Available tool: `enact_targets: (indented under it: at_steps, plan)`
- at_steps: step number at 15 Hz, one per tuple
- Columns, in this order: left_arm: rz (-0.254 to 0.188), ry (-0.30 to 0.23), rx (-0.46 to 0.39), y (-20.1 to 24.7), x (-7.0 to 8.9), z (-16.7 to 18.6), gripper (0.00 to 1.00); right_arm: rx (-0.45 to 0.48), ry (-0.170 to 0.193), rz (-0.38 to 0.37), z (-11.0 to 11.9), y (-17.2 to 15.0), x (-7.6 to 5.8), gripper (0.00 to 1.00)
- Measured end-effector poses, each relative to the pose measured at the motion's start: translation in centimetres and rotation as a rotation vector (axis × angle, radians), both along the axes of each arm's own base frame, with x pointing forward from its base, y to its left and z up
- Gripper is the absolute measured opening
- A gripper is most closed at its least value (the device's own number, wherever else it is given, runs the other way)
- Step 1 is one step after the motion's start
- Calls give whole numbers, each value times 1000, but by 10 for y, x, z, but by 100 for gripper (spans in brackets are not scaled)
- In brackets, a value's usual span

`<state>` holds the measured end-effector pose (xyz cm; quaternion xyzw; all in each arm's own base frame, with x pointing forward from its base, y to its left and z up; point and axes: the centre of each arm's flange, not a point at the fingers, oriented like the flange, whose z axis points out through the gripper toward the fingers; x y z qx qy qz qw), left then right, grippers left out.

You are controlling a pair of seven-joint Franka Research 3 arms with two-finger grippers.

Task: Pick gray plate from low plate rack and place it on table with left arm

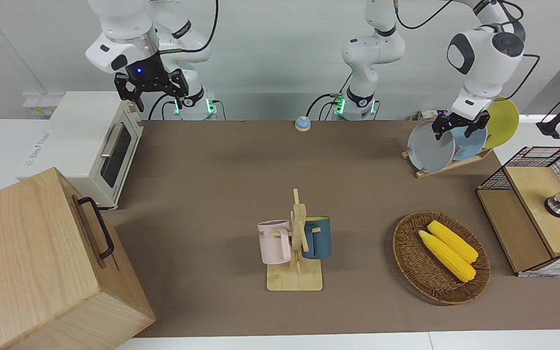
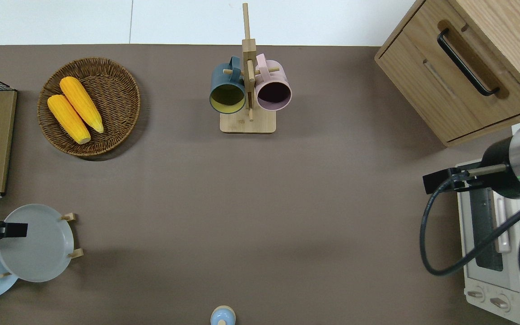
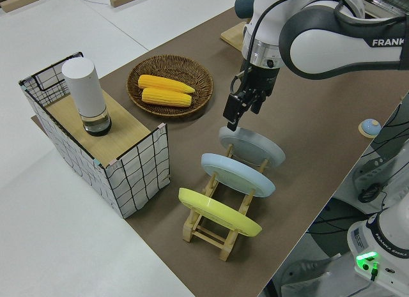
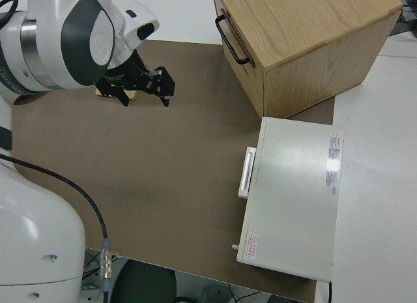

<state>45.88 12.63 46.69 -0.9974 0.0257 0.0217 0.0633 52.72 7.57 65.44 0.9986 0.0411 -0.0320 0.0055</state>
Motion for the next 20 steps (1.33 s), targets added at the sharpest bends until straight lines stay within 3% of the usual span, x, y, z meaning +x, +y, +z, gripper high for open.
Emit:
enact_targets:
  at_steps: [11,18,20]
  plan:
    - [5,0,-7,4,-10,-31,96,0,0,0,0,0,0,99]
    - [7,0,-8,5,-12,-32,22,0,0,0,0,0,0,99]
    - [6,-7,-6,4,-13,-29,16,0,0,0,0,0,0,99]
